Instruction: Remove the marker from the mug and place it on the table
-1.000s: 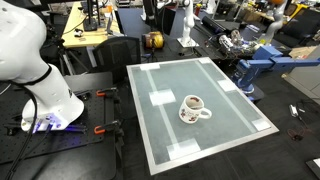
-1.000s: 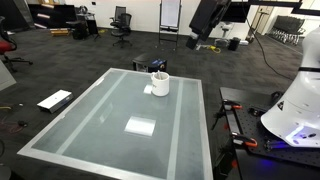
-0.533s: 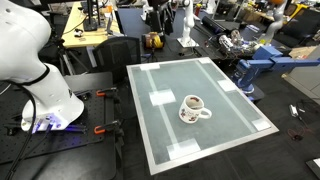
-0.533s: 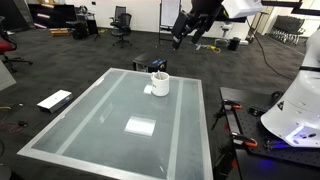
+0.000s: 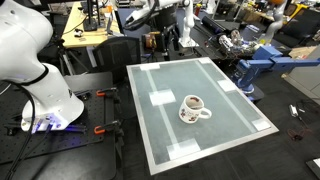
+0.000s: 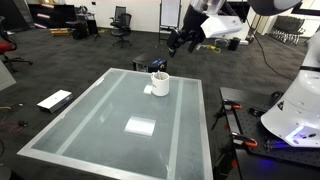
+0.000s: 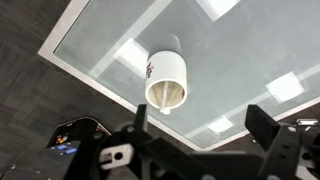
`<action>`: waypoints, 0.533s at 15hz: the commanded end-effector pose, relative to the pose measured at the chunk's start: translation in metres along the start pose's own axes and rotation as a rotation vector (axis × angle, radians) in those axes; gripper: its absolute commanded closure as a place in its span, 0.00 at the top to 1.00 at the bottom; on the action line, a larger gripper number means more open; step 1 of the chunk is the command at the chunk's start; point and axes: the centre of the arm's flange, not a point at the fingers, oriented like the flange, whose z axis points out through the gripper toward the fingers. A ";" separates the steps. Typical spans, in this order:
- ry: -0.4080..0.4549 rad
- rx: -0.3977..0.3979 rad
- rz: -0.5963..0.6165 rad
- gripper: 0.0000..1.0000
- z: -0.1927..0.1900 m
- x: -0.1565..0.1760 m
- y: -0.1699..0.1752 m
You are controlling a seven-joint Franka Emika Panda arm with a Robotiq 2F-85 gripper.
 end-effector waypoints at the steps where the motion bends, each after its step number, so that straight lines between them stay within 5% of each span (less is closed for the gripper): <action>1: 0.001 0.013 0.049 1.00 0.031 0.009 0.007; 8: -0.046 0.000 0.134 1.00 0.085 0.025 0.030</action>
